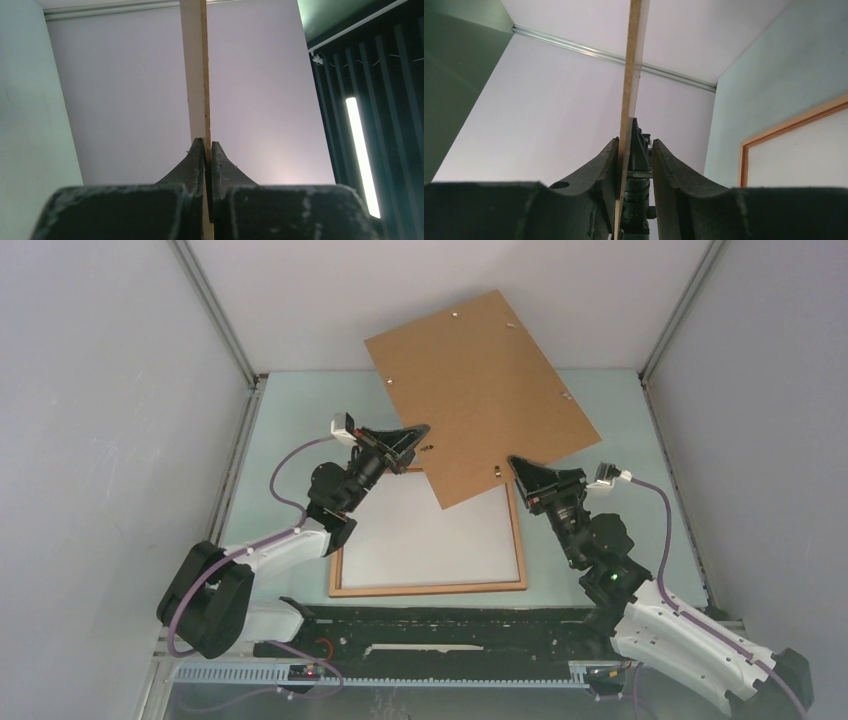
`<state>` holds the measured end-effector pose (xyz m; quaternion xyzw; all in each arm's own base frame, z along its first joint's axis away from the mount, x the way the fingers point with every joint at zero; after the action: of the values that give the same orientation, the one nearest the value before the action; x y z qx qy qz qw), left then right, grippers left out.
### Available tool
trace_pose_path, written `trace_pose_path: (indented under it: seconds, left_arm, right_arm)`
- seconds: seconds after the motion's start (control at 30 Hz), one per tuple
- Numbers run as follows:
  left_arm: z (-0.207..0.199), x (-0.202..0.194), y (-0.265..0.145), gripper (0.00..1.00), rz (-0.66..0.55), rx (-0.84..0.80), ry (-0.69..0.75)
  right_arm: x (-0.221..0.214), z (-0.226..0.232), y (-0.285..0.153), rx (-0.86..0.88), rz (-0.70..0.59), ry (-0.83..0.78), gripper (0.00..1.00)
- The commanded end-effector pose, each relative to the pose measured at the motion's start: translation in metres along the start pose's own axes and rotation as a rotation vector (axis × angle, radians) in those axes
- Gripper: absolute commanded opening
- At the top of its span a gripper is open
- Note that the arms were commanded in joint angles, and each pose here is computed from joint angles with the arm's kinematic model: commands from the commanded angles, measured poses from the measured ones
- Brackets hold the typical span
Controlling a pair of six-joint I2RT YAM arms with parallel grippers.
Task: Put the photo into the frame
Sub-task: Turn over the photo frame item at the center of the board, then place the photo frame item in the photo frame.
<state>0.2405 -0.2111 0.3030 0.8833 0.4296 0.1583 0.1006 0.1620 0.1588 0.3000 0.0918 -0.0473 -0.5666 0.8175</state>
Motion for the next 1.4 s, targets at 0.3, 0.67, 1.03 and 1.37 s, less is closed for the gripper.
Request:
trace_pose_path:
  seconds: [0.3,0.67,1.03,1.37]
  left_arm:
    - [-0.016,-0.004,-0.01,0.1,0.043,-0.074,0.092]
    - [0.021,0.019,-0.085,0.88,0.195,0.423,0.519]
    - [0.019,0.069,-0.162,0.97,0.291,0.838,0.74]
    - [0.091,0.147,-0.177,0.9,0.118,1.11,0.352]
  right_arm:
    - [0.012,-0.002,0.005,0.026,-0.06,-0.109,0.0]
    - [0.079,-0.019,0.006,-0.055,0.269,-0.187,0.0]
    - [0.115,-0.028,-0.009,-0.154,0.65,-0.087,0.0]
    - [0.079,-0.06,0.006,-0.336,0.891,-0.095,0.0]
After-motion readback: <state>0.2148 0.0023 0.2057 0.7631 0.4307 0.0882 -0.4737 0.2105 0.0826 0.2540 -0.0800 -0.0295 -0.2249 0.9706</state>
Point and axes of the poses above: each gripper's point midway between its finger pads, its own y axis out along the fingers, its own z axis along the line the jaws close on, x = y × z, the point moved 9 cm from there along -y, back along the fingers, and after that the axes turned 13 degrees about y, right-handed, at the moved point
